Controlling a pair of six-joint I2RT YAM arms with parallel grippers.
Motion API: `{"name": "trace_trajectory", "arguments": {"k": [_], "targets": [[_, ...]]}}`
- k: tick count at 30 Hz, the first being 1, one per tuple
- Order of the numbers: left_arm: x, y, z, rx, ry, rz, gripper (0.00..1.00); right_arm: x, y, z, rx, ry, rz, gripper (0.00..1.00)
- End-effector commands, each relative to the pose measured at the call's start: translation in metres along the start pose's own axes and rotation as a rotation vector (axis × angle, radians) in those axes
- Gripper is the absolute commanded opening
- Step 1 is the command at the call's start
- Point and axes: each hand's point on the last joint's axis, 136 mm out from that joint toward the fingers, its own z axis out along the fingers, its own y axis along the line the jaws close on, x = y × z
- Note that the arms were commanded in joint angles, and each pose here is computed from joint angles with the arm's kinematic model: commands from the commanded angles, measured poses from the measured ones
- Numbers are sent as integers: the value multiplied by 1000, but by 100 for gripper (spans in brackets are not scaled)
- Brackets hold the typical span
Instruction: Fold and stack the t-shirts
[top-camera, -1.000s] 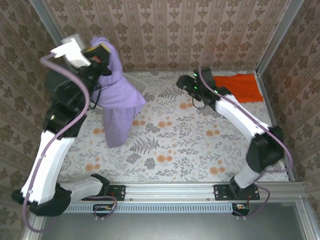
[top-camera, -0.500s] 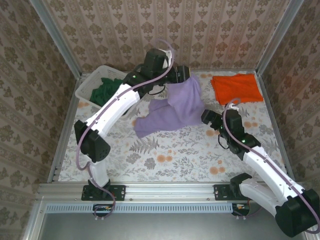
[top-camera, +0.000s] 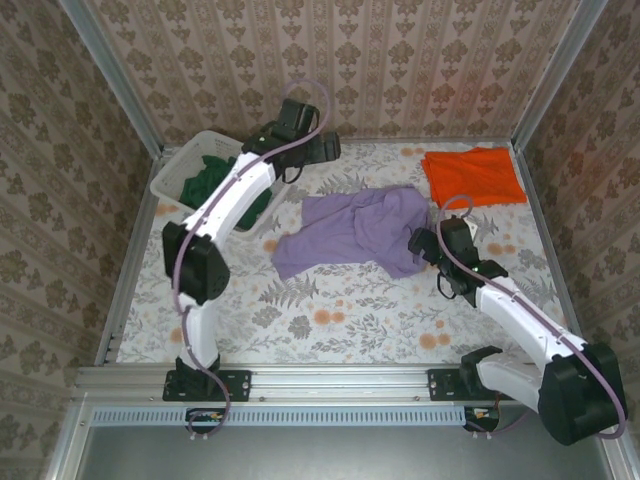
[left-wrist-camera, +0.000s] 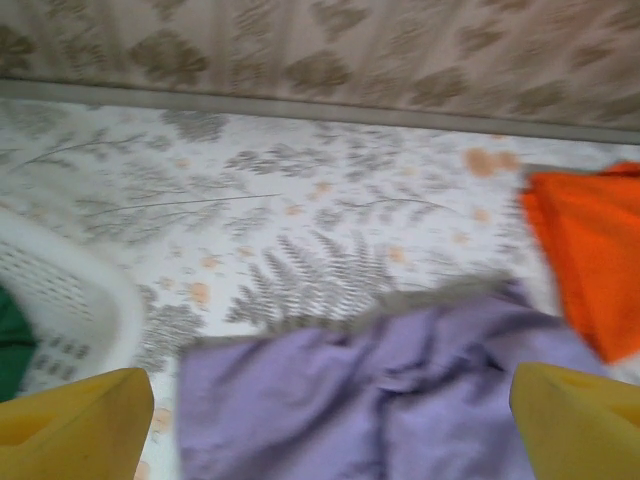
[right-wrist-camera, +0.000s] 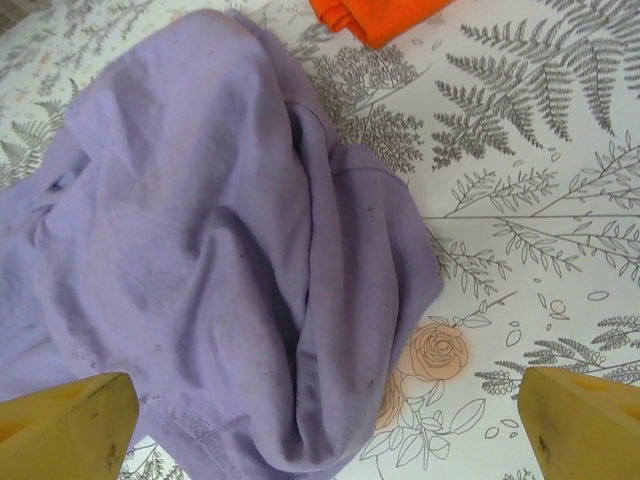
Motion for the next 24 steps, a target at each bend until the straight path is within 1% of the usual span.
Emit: {"name": "trace_trajectory", "arguments": {"k": [1, 3, 4, 7, 10, 13, 15, 18, 21, 24], "targets": [[26, 39, 41, -202, 133, 141, 88, -2, 7, 1, -11, 25, 14, 98], [28, 56, 52, -308, 178, 212, 86, 0, 8, 2, -14, 39, 14, 98], [29, 63, 59, -337, 198, 226, 85, 2, 9, 4, -17, 46, 15, 98], [43, 83, 84, -363, 258, 200, 80, 3, 11, 6, -23, 60, 14, 98], [44, 99, 95, -392, 251, 179, 79, 4, 13, 7, -26, 70, 11, 98], [46, 115, 99, -419, 262, 167, 76, 5, 13, 8, -27, 74, 10, 97], [50, 120, 99, -435, 279, 173, 76, 6, 13, 9, -28, 78, 9, 97], [54, 118, 97, -418, 291, 177, 77, 5, 14, 8, -32, 77, 9, 97], [48, 113, 86, -416, 259, 180, 80, 5, 14, 8, -34, 77, 8, 97], [32, 108, 71, -404, 203, 165, 80, 6, 14, 9, -32, 78, 9, 97]]}}
